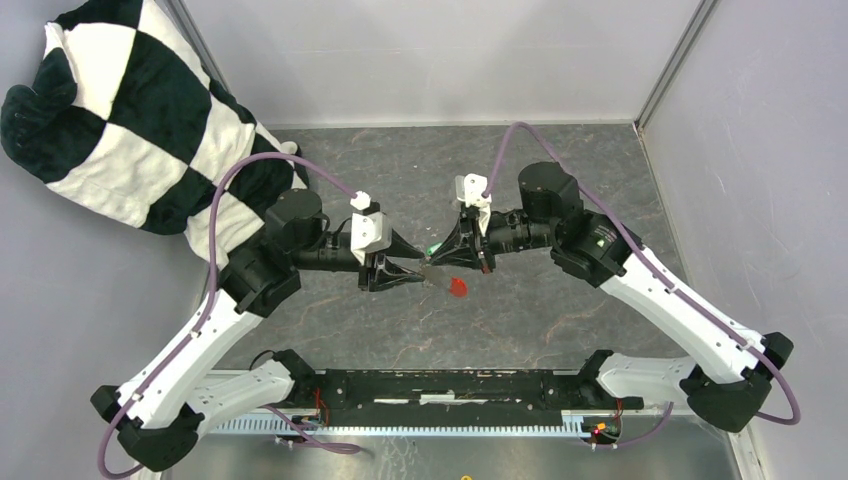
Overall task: Put the keys on the keyring
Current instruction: Adjust the keyring.
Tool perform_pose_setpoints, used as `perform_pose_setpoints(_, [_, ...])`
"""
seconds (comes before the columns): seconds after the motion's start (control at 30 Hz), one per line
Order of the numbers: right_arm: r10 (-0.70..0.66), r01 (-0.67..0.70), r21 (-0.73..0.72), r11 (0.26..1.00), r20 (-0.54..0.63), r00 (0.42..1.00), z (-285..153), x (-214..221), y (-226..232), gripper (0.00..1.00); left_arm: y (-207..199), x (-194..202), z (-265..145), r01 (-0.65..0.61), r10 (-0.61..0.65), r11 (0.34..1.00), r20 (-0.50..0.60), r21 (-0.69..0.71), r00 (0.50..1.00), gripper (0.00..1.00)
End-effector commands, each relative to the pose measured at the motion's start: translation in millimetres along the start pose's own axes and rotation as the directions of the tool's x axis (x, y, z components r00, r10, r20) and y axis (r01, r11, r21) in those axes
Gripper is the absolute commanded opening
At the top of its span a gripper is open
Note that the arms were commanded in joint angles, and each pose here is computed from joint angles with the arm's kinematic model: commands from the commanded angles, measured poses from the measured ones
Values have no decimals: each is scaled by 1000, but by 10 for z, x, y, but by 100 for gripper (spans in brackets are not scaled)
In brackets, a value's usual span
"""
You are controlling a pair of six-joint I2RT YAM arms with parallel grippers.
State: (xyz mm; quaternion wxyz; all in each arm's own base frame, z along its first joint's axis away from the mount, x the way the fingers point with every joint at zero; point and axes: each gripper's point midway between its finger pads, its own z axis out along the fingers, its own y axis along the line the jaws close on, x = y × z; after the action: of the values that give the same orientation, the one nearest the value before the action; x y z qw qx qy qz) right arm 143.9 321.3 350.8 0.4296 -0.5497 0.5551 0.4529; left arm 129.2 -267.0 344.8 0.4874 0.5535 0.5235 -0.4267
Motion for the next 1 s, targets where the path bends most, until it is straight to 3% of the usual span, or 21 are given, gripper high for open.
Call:
perform_pose_setpoints(0.0, [-44, 45, 37, 998, -26, 999, -30, -91, -52, 1, 97, 35, -54, -77, 75, 996, -65, -37, 995, 47])
perform_pose_setpoints(0.3, [-41, 58, 106, 993, -160, 986, 162, 62, -128, 0, 225, 181, -50, -127, 117, 990, -133, -66, 984, 43])
perform_pose_setpoints(0.37, [-44, 62, 106, 992, -170, 985, 196, 69, -109, 0, 198, 191, -46, -125, 118, 991, -132, -51, 984, 36])
perform_pose_setpoints(0.5, [-51, 69, 103, 992, -167, 985, 232, 41, -73, 1, 131, 274, -37, -112, 110, 994, -158, -3, 981, 13])
perform_pose_setpoints(0.57, [-50, 70, 114, 991, -169, 984, 229, 41, -85, 0, 105, 309, -45, -107, 108, 994, -174, 14, 979, 11])
perform_pose_setpoints(0.67, [-48, 71, 126, 990, -177, 983, 228, 62, -102, 0, 100, 325, -66, -111, 112, 994, -188, 14, 976, 13])
perform_pose_setpoints(0.77, [-43, 69, 135, 988, -185, 982, 222, 83, -114, 1, 129, 311, -88, -122, 118, 992, -193, -8, 974, 31])
perform_pose_setpoints(0.97, [-35, 60, 159, 986, -152, 988, 217, 67, -123, 0, 246, 237, -147, -135, 114, 986, -191, -100, 975, 37])
